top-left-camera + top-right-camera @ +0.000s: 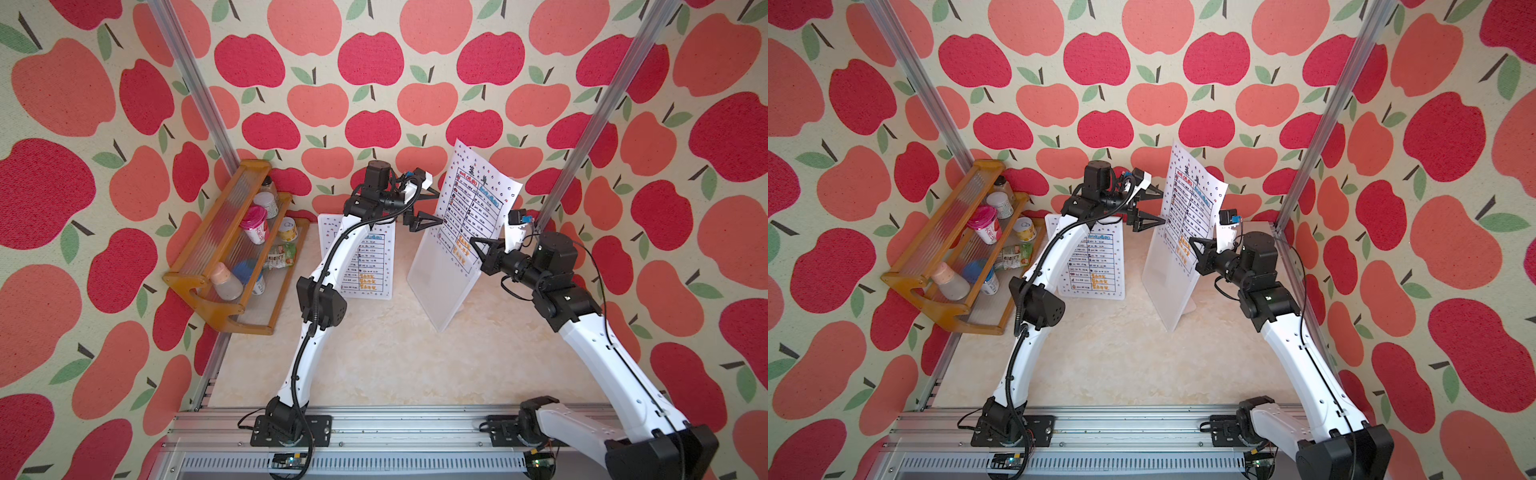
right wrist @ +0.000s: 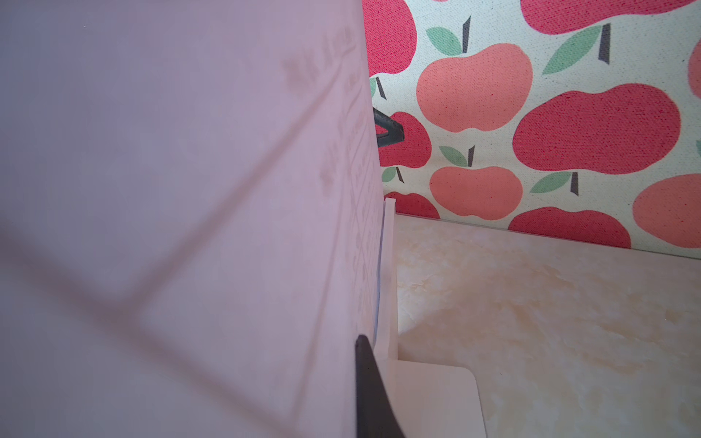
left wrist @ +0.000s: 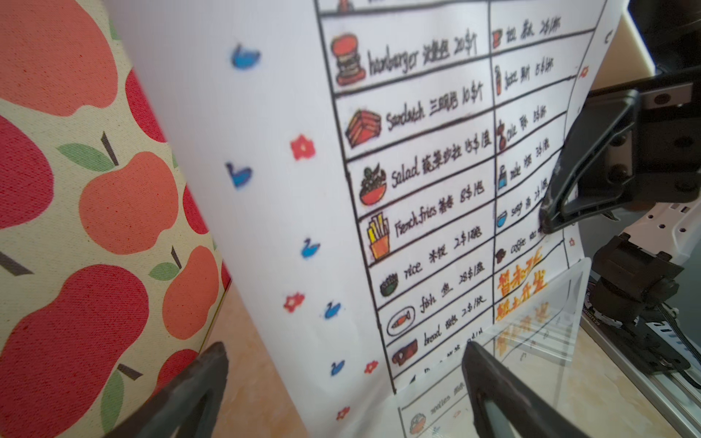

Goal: Insert the menus into the narrow rack
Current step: Insert the menu into the narrow rack.

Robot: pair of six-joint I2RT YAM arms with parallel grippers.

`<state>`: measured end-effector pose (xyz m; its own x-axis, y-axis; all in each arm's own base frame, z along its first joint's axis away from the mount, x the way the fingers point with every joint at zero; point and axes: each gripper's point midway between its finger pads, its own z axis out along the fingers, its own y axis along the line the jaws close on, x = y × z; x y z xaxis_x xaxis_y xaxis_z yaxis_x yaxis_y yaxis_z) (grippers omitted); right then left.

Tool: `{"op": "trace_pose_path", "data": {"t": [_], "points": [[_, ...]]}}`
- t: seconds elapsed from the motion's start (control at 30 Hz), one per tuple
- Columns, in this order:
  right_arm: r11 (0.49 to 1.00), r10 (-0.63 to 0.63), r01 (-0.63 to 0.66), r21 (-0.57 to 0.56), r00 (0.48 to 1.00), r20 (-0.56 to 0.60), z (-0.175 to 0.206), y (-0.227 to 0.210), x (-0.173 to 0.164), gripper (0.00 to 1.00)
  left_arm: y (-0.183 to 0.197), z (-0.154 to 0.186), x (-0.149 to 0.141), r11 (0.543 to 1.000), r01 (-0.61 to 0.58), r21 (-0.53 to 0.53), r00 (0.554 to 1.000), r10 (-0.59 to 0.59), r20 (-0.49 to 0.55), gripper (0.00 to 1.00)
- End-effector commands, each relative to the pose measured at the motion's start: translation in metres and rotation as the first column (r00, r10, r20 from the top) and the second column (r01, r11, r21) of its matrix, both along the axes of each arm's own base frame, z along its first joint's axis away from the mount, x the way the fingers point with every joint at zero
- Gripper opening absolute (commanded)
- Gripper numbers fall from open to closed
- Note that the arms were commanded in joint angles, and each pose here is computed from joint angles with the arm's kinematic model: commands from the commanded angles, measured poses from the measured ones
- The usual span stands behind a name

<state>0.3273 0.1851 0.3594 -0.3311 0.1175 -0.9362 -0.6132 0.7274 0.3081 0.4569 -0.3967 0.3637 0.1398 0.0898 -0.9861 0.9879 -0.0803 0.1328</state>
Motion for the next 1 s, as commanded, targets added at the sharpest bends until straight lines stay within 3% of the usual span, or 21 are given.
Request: {"op": "trace_pose_path", "data": {"t": [0.0, 0.2, 0.53, 0.67, 0.87, 0.97], "points": [[1.0, 0.004, -0.004, 0.01, 1.0, -0.028, -0.01, 0.001, -0.006, 0.07, -0.003, 0.022, -0.011, 0.999, 0.027, -0.036, 0.999, -0.025, 0.042, 0.98], [1.0, -0.01, 0.01, -0.009, 0.999, -0.033, -0.016, -0.002, -0.007, 0.09, -0.006, 0.021, -0.013, 0.999, 0.03, -0.036, 0.999, -0.028, 0.046, 0.98], [1.0, -0.019, 0.02, -0.014, 1.0, 0.025, 0.017, -0.003, -0.001, 0.33, -0.007, 0.021, -0.016, 0.999, 0.034, -0.032, 0.998, -0.033, 0.046, 0.98], [0.999, -0.03, 0.031, -0.012, 0.998, 0.057, 0.03, -0.005, -0.002, 0.38, -0.006, 0.021, -0.016, 0.999, 0.031, -0.028, 0.998, -0.03, 0.05, 0.98], [0.998, -0.059, 0.06, -0.016, 0.995, 0.08, 0.035, -0.01, -0.001, 0.39, -0.005, 0.021, -0.017, 0.999, 0.033, -0.024, 0.998, -0.031, 0.049, 0.98], [0.998, -0.059, 0.06, -0.013, 0.995, 0.082, 0.035, -0.01, -0.002, 0.23, -0.004, 0.021, -0.017, 0.999, 0.03, -0.022, 0.998, -0.029, 0.052, 0.98]]}}
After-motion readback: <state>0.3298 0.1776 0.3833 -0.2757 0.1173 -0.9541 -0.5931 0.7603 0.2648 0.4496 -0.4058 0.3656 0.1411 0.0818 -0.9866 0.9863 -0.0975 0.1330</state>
